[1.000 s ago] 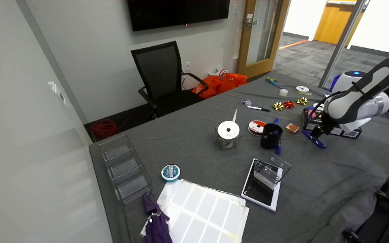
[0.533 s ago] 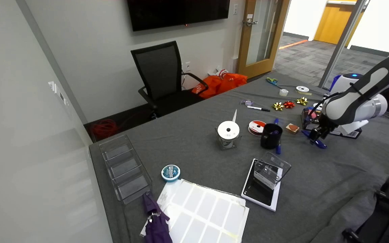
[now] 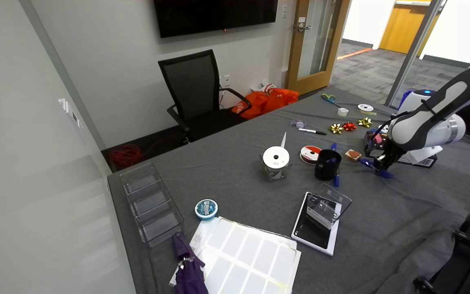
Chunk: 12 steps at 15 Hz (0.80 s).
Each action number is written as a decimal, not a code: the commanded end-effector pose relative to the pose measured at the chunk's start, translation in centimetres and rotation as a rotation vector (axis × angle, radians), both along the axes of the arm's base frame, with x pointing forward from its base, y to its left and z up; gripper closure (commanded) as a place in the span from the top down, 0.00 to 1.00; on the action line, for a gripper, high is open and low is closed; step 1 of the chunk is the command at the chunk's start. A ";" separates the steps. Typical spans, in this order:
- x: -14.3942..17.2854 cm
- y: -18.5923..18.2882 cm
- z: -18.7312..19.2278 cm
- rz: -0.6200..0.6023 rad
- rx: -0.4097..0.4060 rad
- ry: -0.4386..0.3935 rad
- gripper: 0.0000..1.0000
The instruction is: Move the black cup forward and place the purple marker first then the blue blade cutter
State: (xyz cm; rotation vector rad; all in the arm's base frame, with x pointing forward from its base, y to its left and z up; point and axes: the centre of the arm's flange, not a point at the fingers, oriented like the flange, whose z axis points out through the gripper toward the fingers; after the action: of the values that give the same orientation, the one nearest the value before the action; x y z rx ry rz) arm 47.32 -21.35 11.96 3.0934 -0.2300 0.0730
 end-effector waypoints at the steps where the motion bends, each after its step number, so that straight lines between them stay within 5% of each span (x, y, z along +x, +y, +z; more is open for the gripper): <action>1: -0.4 -0.4 0.4 0.006 0.012 -0.004 0.11; 12: -1.3 1.5 7.2 0.060 0.069 0.050 0.11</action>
State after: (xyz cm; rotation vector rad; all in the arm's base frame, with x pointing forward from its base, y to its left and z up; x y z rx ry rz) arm 47.17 -20.68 16.88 3.1315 -0.1652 0.0056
